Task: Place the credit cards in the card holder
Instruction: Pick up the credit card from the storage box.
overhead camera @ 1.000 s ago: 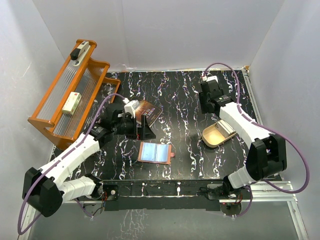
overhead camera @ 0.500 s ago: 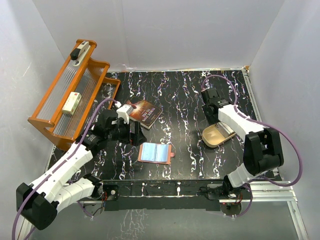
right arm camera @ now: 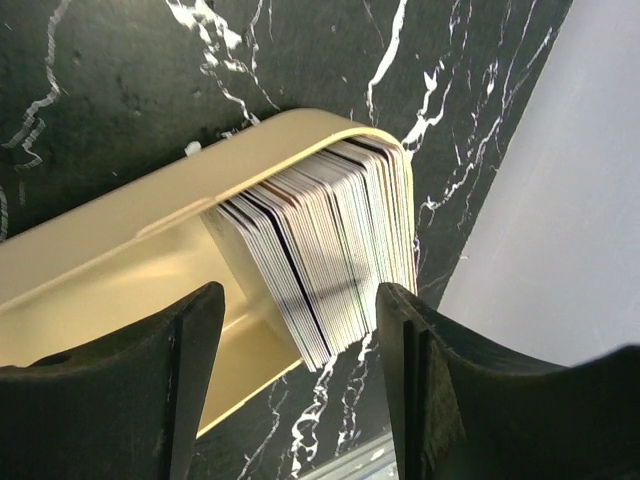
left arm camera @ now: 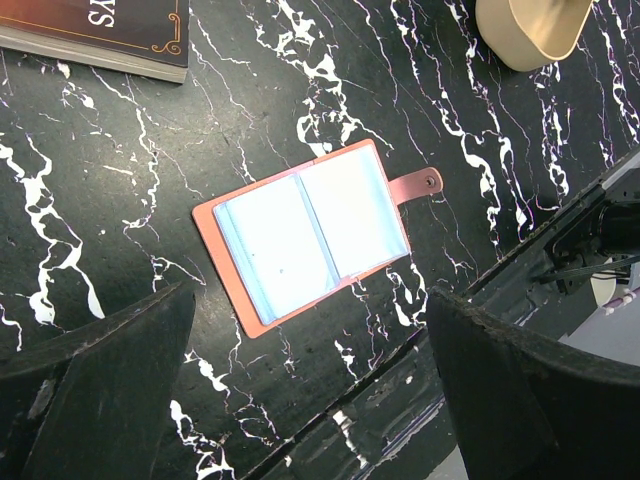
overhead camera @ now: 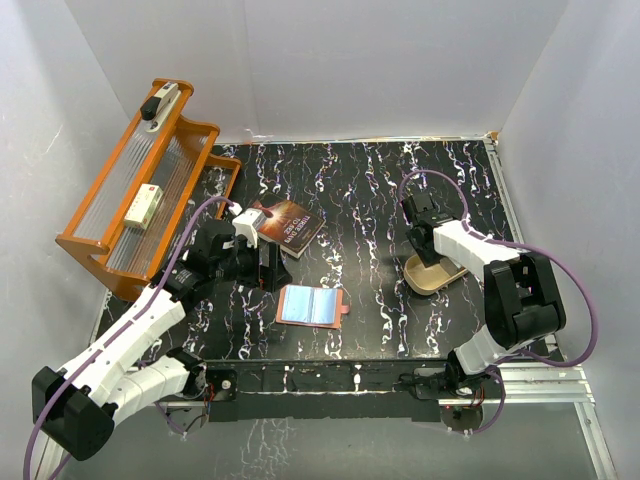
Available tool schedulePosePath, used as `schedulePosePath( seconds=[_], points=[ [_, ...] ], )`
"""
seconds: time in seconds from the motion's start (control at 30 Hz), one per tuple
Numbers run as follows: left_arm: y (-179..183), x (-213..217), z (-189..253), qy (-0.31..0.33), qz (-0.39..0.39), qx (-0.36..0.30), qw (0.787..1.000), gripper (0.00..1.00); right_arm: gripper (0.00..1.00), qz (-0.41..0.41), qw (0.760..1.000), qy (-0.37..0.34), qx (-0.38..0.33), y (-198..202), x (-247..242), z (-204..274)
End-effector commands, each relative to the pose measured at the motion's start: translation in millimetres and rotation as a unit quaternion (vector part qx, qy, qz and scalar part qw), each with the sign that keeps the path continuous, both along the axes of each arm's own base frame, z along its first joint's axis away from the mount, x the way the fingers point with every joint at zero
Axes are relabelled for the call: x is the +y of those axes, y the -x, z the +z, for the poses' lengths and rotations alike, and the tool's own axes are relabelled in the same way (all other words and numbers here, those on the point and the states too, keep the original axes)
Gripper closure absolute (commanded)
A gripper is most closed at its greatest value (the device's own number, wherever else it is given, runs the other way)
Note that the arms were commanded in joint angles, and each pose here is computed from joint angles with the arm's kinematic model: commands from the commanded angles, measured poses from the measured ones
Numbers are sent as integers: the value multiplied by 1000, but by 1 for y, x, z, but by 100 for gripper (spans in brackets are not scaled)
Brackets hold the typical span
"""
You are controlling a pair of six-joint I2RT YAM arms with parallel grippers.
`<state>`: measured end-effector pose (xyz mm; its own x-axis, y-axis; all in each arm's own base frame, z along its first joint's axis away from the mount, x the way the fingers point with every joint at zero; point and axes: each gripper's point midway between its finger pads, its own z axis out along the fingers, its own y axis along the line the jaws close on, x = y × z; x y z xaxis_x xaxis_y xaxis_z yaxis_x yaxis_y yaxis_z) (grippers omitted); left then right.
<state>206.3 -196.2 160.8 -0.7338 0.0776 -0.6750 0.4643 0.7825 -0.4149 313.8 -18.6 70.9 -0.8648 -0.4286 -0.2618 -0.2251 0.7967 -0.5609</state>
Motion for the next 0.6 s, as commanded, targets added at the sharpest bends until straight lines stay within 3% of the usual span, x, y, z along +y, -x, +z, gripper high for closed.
schedulePosePath(
  seconds=[0.0, 0.17, 0.57],
  points=[
    [4, 2, 0, -4, -4, -2, 1000, 2, 41, -6, 998, 36, -51, -15, -11, 18],
    [3, 3, 0, -7, -3, -2, 1000, 1, 41, -15, 996, 67, -58, -15, -20, 20],
    [2, 4, -1, -8, -1, -3, 1000, 1, 46, -17, 996, 59, -65, -18, -18, 19]
  ],
)
